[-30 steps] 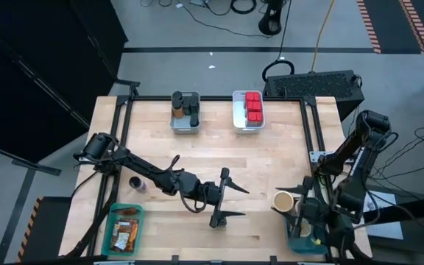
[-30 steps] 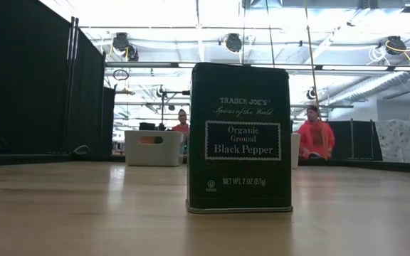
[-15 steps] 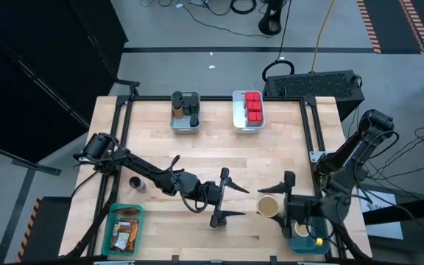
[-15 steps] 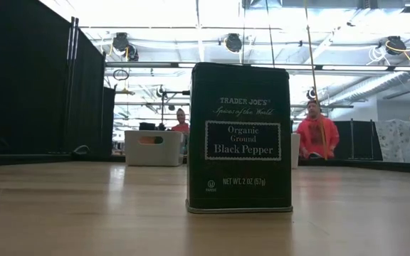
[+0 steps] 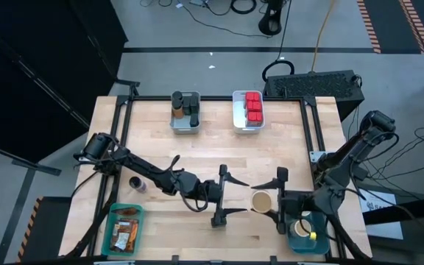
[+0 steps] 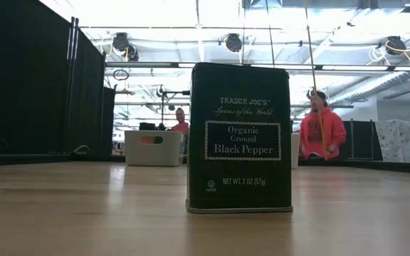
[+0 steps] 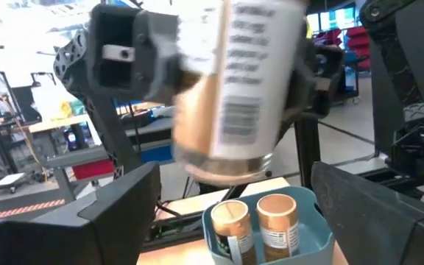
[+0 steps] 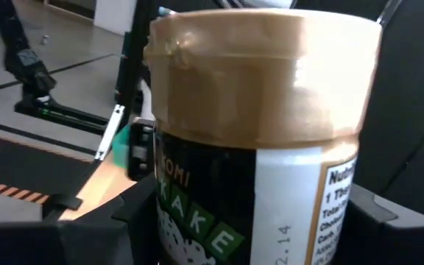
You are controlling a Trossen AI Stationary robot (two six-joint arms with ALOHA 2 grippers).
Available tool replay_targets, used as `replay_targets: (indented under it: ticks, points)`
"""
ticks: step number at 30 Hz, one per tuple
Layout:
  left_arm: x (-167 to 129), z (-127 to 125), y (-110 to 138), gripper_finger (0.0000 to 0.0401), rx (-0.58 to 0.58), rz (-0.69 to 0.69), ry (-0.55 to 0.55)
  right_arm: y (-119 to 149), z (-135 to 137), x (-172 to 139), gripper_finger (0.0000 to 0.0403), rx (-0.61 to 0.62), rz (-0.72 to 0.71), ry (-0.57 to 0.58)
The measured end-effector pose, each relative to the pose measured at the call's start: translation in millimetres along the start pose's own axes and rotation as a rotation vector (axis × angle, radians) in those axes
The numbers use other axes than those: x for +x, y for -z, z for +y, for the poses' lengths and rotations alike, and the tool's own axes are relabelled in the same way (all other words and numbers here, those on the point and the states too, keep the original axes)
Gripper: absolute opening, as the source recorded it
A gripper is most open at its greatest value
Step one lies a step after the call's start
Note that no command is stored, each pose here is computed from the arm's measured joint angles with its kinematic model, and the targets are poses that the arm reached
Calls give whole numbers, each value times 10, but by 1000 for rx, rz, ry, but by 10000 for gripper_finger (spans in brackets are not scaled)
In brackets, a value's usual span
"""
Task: Sort spices by type
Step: Put the gold spice bottle into the blue bin
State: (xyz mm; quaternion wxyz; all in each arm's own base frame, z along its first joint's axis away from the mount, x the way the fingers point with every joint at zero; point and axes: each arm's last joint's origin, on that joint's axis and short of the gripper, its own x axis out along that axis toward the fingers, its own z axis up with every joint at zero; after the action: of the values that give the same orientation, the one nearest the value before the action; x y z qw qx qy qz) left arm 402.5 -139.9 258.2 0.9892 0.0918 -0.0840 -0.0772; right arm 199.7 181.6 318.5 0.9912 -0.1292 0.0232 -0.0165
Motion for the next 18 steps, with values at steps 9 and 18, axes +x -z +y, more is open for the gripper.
replay_targets:
  ticks: [9,18]
  points:
    - [24,94,18,357,-12,-35,-23,-5,-81,87,254,21,-16,-1]
    - [43,114,61,357,-13,-63,1,-2,-138,145,254,30,-23,4]
